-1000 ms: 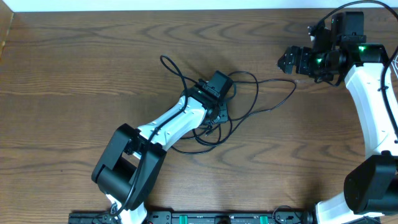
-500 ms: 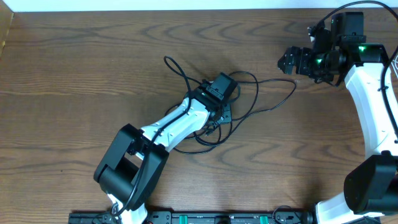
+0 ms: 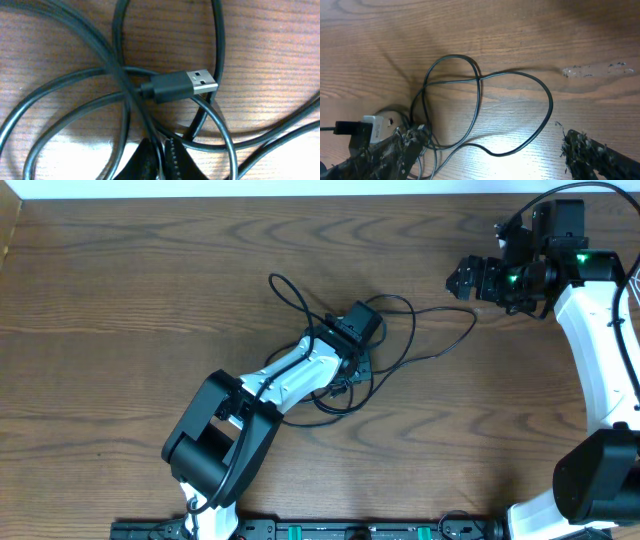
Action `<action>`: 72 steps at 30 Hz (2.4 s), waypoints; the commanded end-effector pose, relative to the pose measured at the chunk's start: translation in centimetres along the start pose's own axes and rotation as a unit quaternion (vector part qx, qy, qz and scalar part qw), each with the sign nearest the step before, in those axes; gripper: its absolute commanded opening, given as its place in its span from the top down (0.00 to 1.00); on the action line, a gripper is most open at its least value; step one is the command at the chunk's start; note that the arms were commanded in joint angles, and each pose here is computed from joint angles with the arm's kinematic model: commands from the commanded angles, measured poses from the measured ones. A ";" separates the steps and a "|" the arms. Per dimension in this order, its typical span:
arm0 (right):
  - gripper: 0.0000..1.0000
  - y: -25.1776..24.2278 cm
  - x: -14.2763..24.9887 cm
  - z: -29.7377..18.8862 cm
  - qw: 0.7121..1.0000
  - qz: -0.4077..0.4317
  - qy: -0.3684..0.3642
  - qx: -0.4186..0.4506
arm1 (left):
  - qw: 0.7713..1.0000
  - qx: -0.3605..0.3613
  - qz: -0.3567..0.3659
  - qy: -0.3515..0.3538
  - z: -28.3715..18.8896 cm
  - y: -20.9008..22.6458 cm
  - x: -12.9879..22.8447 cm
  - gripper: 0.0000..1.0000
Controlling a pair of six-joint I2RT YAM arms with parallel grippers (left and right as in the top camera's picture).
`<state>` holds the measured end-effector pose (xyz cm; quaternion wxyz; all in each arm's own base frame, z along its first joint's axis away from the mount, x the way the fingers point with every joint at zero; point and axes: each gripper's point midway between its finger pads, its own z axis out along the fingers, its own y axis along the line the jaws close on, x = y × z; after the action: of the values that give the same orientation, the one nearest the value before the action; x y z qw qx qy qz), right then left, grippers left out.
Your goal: Untangle cables
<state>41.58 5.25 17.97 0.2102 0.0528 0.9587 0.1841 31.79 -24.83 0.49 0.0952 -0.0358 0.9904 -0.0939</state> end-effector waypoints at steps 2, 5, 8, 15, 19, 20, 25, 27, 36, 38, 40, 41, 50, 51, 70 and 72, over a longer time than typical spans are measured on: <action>0.01 -0.2 0.2 0.3 1.000 0.002 0.004 0.003 | 1.000 -0.003 0.020 -0.006 -0.4 0.2 -0.2 0.92; 0.01 -0.2 0.1 0.3 1.000 0.001 0.003 0.003 | 0.998 0.018 0.055 -0.034 -3.5 -1.0 -1.5 0.92; 0.01 -0.2 0.0 0.3 1.000 0.000 0.002 0.002 | 0.991 0.054 0.086 -0.083 -8.1 -2.6 -3.1 0.92; 0.01 -0.1 0.0 0.4 1.000 0.000 0.002 0.002 | 0.953 0.150 0.085 -0.250 -22.6 -4.1 -5.8 0.92; 0.01 -0.1 0.0 0.4 1.000 0.000 0.002 0.000 | 0.926 0.176 0.066 -0.328 -29.1 -2.7 -6.4 0.92; 0.01 0.0 0.0 0.4 1.000 0.000 0.002 -0.001 | 0.919 0.178 0.059 -0.346 -30.4 -2.1 -6.6 0.92; 0.01 0.7 0.3 0.6 1.000 -0.007 0.006 -0.007 | 0.876 0.185 0.018 -0.444 -36.9 0.6 -7.6 0.92; 0.01 1.1 0.4 0.7 1.000 -0.012 0.008 -0.009 | 0.851 0.197 0.002 -0.487 -39.9 1.4 -8.0 0.92; 0.01 3.0 1.1 1.2 0.999 -0.038 0.017 -0.018 | 0.724 0.267 -0.044 -0.634 -51.5 3.6 -8.1 0.92; 0.01 3.3 1.2 1.3 0.999 -0.042 0.019 -0.020 | 0.705 0.277 -0.048 -0.651 -53.0 3.9 -7.9 0.92; 0.01 3.6 1.4 1.4 0.999 -0.045 0.020 -0.021 | 0.691 0.282 -0.052 -0.664 -54.1 4.2 -7.8 0.92; 0.01 3.8 1.4 1.4 0.998 -0.047 0.021 -0.022 | 0.684 0.284 -0.054 -0.670 -54.6 4.4 -7.8 0.92; 0.01 6.1 2.6 2.4 0.996 -0.074 0.037 -0.034 | 0.651 0.252 -0.086 -0.711 -56.5 6.2 -8.2 0.92; 0.01 6.5 2.8 2.6 0.996 -0.077 0.041 -0.037 | 0.649 0.239 -0.088 -0.716 -56.5 6.6 -8.3 0.92; 0.05 14.6 9.4 10.8 0.974 -0.143 0.141 -0.108 | 0.638 -0.173 -0.151 -0.735 -56.9 17.6 -6.4 0.92; 0.07 14.7 9.8 11.4 0.973 -0.144 0.147 -0.105 | 0.627 -0.192 -0.158 -0.738 -57.7 18.2 -6.0 0.92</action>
<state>38.19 23.80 10.91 0.1097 -0.1409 0.9508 0.2532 27.42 1.37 53.08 0.7824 -0.2462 0.5688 0.0614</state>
